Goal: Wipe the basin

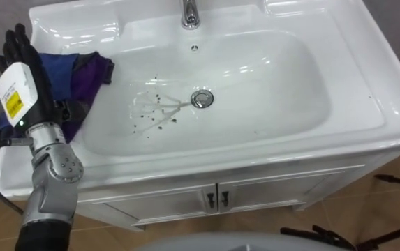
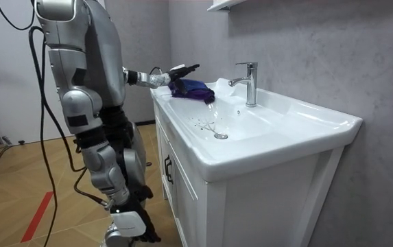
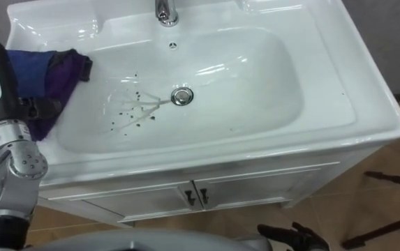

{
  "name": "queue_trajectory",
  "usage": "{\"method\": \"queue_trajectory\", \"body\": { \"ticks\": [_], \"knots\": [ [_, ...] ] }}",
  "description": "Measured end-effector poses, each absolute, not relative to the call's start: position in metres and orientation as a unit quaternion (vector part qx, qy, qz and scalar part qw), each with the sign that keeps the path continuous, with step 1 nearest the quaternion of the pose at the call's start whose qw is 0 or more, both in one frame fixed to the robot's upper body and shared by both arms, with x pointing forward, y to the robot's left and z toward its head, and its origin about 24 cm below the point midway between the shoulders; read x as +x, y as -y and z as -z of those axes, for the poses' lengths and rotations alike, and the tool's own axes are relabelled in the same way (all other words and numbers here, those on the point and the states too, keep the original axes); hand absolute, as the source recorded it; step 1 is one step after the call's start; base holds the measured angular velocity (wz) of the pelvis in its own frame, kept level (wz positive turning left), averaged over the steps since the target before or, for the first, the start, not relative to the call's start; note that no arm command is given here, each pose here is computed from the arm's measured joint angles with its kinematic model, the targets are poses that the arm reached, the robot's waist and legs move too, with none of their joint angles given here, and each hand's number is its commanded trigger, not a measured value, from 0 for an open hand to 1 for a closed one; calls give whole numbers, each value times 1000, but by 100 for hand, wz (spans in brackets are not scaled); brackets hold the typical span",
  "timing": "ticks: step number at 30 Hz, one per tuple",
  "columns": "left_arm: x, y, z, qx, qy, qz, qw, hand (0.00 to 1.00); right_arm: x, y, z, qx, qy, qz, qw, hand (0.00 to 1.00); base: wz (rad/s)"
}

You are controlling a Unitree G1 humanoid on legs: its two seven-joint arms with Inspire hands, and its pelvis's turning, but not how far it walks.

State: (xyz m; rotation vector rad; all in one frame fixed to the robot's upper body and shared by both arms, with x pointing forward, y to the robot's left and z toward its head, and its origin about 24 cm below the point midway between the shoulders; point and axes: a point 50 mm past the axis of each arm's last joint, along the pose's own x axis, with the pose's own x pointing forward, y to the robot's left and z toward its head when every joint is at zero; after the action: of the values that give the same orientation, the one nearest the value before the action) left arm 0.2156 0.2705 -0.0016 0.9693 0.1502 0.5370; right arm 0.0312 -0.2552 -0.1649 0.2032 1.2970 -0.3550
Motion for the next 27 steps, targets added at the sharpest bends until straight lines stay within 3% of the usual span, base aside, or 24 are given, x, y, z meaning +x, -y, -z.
{"method": "queue_trajectory", "body": {
  "ticks": [27],
  "knots": [
    [213, -281, 20, 457, -170, -237, 841, 0, 34, 257, 162, 80, -609, 148, 775, 0, -3]
  ]
}}
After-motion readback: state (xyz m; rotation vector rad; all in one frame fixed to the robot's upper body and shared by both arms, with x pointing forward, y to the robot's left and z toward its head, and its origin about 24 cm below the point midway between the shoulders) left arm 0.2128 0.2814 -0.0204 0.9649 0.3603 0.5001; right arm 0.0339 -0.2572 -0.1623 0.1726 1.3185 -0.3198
